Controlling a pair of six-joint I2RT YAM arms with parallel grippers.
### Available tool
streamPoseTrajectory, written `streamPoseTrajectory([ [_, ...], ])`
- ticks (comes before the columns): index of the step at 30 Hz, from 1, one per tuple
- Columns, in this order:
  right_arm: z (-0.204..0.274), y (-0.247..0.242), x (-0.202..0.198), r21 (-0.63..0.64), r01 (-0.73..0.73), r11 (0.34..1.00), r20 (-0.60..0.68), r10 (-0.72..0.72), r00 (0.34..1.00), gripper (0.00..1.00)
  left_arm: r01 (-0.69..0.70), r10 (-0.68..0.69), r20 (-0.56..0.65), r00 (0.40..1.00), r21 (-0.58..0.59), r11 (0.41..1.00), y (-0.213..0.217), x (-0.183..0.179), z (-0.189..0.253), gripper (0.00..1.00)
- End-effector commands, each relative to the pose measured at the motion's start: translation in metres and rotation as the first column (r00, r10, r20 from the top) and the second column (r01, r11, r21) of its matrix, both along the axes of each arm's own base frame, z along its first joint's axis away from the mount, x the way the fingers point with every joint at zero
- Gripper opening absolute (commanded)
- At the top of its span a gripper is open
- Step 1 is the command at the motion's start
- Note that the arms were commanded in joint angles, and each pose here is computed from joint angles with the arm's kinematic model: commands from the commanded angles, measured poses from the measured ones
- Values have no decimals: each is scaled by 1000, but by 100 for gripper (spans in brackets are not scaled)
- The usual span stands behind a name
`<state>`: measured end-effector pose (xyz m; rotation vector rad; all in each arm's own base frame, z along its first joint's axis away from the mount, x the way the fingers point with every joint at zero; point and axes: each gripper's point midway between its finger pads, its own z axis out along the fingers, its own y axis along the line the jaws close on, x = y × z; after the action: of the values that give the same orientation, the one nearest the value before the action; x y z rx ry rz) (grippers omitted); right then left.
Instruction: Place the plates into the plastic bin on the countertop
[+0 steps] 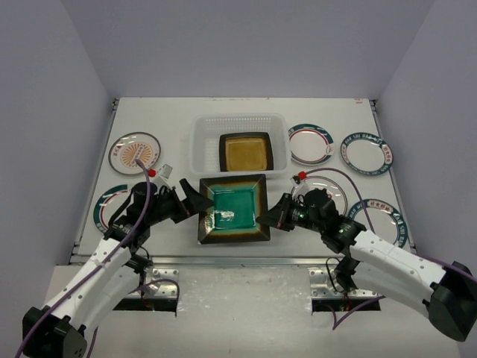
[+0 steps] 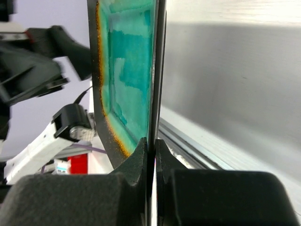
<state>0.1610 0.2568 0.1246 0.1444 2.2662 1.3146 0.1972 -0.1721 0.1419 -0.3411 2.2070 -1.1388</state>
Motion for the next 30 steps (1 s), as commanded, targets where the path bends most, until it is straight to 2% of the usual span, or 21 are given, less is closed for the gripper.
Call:
streamPoseTrajectory([
  [1, 118, 26, 7, 263, -125, 957, 269, 52, 962, 0, 46, -44, 54, 998, -46, 998, -12, 7, 9, 100],
  [6, 126, 29, 5, 273, -153, 950, 283, 73, 956, 0, 86, -79, 95, 992, -70, 994, -19, 12, 18, 89],
  [9, 128, 32, 4, 275, -166, 947, 279, 87, 956, 0, 140, -122, 148, 981, -119, 983, -27, 10, 35, 55],
  [11, 127, 34, 4, 277, -173, 945, 274, 95, 957, 0, 180, -149, 197, 969, -151, 972, -33, 9, 49, 24],
  [13, 125, 34, 5, 276, -172, 946, 271, 96, 958, 0, 208, -171, 215, 962, -164, 964, -36, 6, 56, 4],
  [15, 123, 32, 8, 275, -162, 948, 265, 87, 960, 2, 227, -186, 227, 956, -167, 959, -39, 6, 62, 0],
  [17, 120, 27, 13, 277, -138, 951, 254, 66, 965, 15, 234, -189, 245, 951, -171, 957, -40, 7, 68, 0],
  [20, 117, 21, 19, 281, -112, 953, 239, 43, 970, 20, 233, -181, 261, 948, -185, 955, -42, 14, 79, 0],
  [21, 115, 18, 21, 280, -100, 955, 232, 34, 972, 26, 229, -175, 264, 949, -192, 954, -43, 17, 84, 0],
  [22, 111, 13, 27, 271, -77, 960, 217, 17, 976, 44, 212, -155, 266, 951, -201, 956, -44, 24, 92, 0],
  [25, 100, 0, 37, 234, -18, 972, 186, -26, 982, 71, 172, -109, 275, 955, -219, 960, -44, 39, 110, 0],
  [27, 92, -10, 41, 193, 20, 981, 170, -53, 984, 85, 150, -79, 294, 952, -225, 963, -43, 48, 127, 0],
  [30, 83, -28, 45, 130, 90, 987, 160, -110, 981, 91, 97, -33, 300, 953, -199, 975, -41, 71, 147, 0],
])
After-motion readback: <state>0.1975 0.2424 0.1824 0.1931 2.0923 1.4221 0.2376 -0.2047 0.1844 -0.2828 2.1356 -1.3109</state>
